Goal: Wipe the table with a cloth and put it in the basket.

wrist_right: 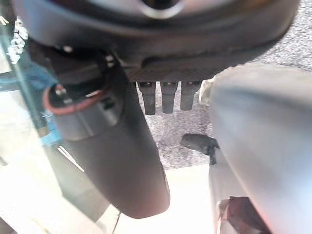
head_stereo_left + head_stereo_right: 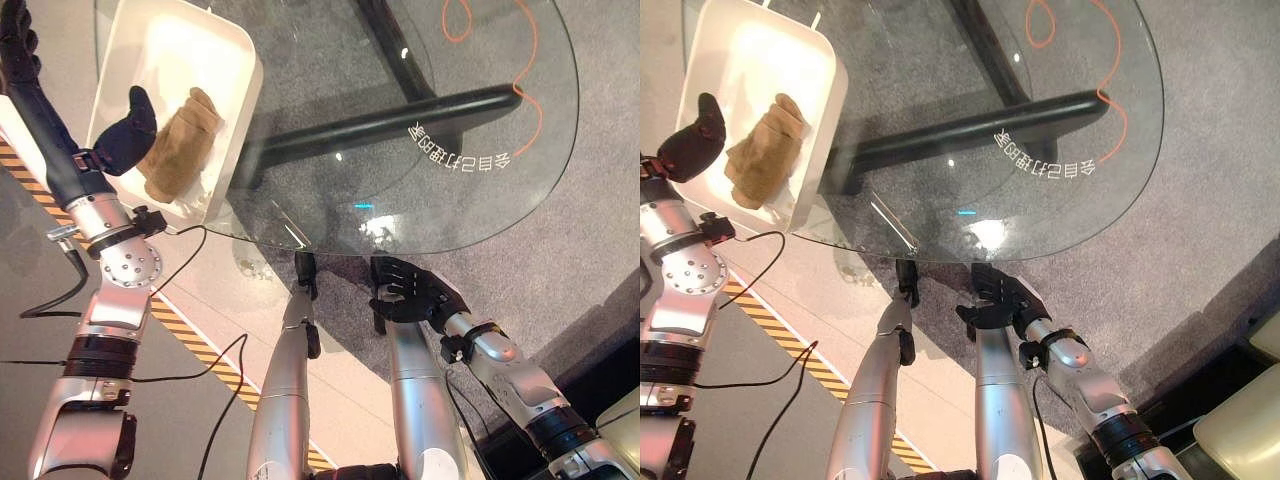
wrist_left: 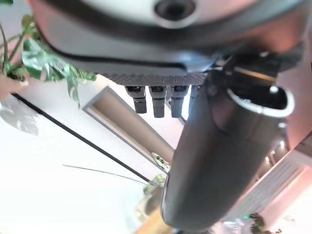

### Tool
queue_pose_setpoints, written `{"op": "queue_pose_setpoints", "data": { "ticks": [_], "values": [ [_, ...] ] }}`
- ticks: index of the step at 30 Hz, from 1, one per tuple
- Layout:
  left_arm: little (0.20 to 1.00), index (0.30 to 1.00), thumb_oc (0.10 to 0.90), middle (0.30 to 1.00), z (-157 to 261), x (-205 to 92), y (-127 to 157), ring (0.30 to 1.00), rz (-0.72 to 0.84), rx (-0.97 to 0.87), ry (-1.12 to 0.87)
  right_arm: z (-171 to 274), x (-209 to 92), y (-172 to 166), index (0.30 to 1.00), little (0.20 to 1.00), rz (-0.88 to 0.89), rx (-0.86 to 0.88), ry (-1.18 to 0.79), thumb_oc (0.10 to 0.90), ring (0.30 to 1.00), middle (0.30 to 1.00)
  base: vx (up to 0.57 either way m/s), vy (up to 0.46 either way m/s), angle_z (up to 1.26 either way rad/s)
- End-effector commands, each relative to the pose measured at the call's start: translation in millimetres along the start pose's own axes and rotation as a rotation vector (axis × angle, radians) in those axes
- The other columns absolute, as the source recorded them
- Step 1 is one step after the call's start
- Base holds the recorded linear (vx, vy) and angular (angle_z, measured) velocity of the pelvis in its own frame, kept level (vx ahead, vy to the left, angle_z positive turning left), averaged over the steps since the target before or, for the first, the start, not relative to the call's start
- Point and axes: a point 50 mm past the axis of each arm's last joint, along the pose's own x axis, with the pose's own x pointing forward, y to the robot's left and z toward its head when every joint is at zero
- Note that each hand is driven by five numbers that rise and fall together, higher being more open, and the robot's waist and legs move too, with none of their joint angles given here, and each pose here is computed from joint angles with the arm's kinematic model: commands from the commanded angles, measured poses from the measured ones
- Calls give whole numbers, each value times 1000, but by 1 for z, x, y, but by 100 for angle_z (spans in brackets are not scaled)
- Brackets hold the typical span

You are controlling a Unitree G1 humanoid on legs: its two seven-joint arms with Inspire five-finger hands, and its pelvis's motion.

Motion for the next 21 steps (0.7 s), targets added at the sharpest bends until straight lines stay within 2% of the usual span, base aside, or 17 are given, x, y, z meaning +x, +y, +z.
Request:
{"op": "queue_pose_setpoints", "data": {
  "ticks": [1,4,7,9,10,11,16,21],
  "values": [
    [900,900,800,900,7,6,11,900,-20,-80,-52,-1,-3,24,900,900,65,34,-87,800,900,900,-107,-192,3],
    [900,900,800,900,-22,-36,-11,900,-239,-128,169,-10,-3,29,900,900,42,66,-70,800,900,900,-156,-268,5],
    [900,900,800,900,-54,-90,-23,900,-357,-213,446,-30,-3,25,900,900,7,120,-23,800,900,900,-127,-229,-2],
    [900,900,800,900,-69,-123,-24,900,-383,-233,569,-39,-2,24,900,900,-11,175,8,800,900,900,-102,-204,6],
    [900,900,800,900,-74,-132,-23,900,-395,-246,615,-43,-2,23,900,900,-17,182,21,800,900,900,-76,-209,1],
    [900,900,800,900,-86,-156,-19,900,-435,-250,737,-53,-3,20,900,900,-45,190,58,800,900,900,-56,-200,-2],
    [900,900,800,900,-112,-242,-5,900,-557,-225,1103,-94,-12,12,900,900,-135,281,233,800,900,900,-8,-161,-3],
    [900,900,800,900,-122,-308,11,900,-640,-180,1432,-139,-32,7,900,900,-211,320,440,800,900,900,79,-85,6]
  ]
}}
